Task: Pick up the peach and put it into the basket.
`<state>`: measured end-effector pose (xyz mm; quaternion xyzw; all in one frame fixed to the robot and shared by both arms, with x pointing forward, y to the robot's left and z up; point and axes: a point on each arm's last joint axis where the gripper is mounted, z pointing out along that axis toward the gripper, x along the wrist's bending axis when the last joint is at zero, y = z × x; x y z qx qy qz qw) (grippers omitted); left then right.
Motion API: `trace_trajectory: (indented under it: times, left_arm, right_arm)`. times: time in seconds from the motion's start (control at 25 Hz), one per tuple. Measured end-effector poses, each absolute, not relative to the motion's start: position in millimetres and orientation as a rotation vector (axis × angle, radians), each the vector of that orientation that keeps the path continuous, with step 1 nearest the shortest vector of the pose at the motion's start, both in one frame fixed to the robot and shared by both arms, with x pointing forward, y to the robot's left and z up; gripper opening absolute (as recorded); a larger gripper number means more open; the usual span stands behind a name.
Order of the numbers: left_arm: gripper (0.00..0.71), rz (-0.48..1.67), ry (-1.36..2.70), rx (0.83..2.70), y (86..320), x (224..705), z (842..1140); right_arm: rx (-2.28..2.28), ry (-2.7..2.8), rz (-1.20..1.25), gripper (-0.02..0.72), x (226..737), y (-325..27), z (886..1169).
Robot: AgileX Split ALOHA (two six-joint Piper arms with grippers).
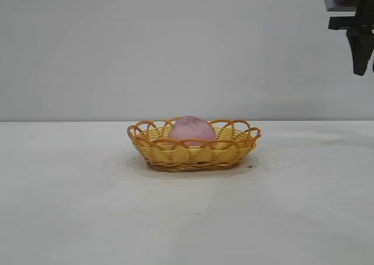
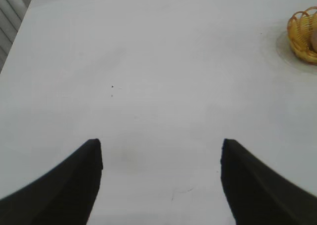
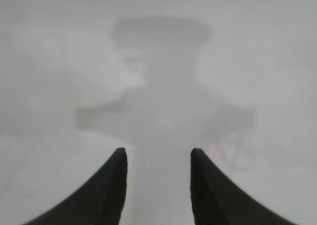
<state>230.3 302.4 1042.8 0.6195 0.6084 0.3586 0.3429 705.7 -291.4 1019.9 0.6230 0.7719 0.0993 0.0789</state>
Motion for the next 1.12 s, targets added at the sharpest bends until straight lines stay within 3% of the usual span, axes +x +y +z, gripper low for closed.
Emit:
trace_trajectory:
  times: [0.32, 0.68, 0.88, 1.12]
  left_arm:
    - [0.444, 0.932, 1.581, 1.61, 302.4, 230.3, 1042.8]
    - [0.444, 0.932, 1.581, 1.61, 302.4, 230.3, 1042.8]
    - [0.444, 0.932, 1.581, 1.61, 302.4, 230.3, 1042.8]
    - [0.444, 0.932, 1.581, 1.61, 302.4, 230.3, 1042.8]
  right_arm:
    - [1.768, 2.205, 0.432, 0.258, 677.7, -291.5, 1096.8]
    - [1.629, 2.047, 0.633, 0.258, 596.5, -290.1, 1203.2]
    - [1.642, 2.062, 0.619, 0.258, 533.3, -290.4, 1208.0]
    - [1.658, 2.064, 0.614, 0.258, 441.1, -290.8, 1193.6]
